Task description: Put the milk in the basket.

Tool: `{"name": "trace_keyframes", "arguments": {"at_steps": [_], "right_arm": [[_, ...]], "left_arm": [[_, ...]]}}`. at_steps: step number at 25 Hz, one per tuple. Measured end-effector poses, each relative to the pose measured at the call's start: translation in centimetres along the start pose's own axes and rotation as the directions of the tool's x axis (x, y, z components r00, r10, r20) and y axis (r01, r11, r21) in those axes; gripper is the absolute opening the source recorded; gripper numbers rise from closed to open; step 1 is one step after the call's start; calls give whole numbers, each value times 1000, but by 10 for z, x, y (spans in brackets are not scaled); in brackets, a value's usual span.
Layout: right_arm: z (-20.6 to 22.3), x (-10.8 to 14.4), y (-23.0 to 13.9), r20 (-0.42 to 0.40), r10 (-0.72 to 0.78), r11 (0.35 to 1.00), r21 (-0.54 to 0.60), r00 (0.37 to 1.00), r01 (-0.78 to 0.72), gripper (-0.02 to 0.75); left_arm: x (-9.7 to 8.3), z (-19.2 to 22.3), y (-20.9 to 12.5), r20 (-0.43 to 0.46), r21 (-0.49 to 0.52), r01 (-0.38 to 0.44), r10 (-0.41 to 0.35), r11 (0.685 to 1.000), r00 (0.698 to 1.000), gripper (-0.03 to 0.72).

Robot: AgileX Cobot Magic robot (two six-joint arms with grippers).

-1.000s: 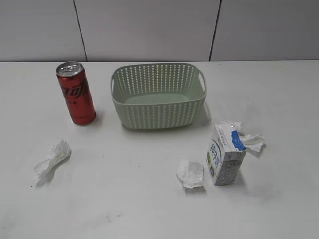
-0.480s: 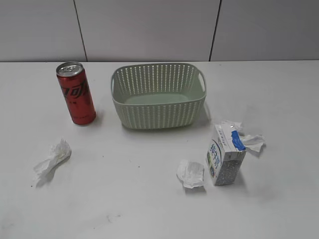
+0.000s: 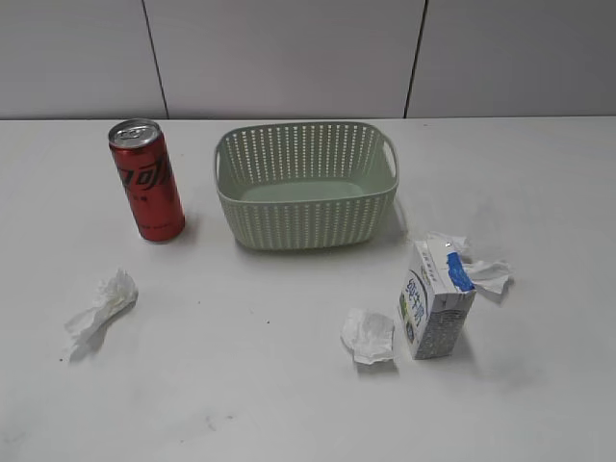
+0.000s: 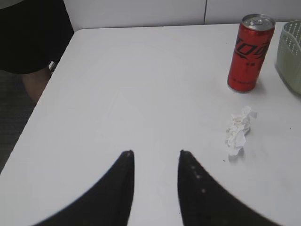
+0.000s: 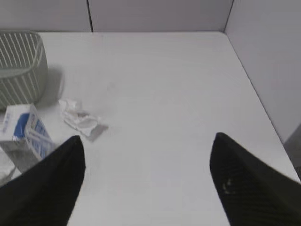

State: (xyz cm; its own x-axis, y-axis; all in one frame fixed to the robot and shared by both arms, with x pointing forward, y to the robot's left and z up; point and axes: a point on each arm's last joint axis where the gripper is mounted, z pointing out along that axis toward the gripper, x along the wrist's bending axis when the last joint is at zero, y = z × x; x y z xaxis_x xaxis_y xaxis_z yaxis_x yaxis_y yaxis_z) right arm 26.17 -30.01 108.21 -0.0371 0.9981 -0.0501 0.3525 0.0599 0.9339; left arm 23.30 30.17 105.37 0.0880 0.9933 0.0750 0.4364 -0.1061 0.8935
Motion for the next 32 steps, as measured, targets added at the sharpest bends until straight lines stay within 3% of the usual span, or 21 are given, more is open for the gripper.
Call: {"name": "trace_keyframes", "arguments": {"at_steps": [5, 9, 17, 23, 32], "right_arm": [[35, 6, 23, -68, 76, 997, 0, 995, -76, 661], [67, 12, 38, -116, 120, 988, 115, 986, -107, 661], [131, 23, 91, -201, 53, 948, 318, 978, 14, 641], [175, 74, 106, -339, -47, 850, 481, 939, 217, 625], [211, 153, 88, -362, -74, 663, 679, 929, 317, 613]], "left_arm": [[0, 0, 0, 0, 0, 0, 0, 1000, 1000, 238], [0, 0, 0, 0, 0, -1, 1, 1000, 1000, 238], [0, 0, 0, 0, 0, -1, 1, 1000, 1000, 238], [0, 0, 0, 0, 0, -1, 1, 1000, 1000, 238], [0, 0, 0, 0, 0, -1, 1, 1000, 1000, 238]]}}
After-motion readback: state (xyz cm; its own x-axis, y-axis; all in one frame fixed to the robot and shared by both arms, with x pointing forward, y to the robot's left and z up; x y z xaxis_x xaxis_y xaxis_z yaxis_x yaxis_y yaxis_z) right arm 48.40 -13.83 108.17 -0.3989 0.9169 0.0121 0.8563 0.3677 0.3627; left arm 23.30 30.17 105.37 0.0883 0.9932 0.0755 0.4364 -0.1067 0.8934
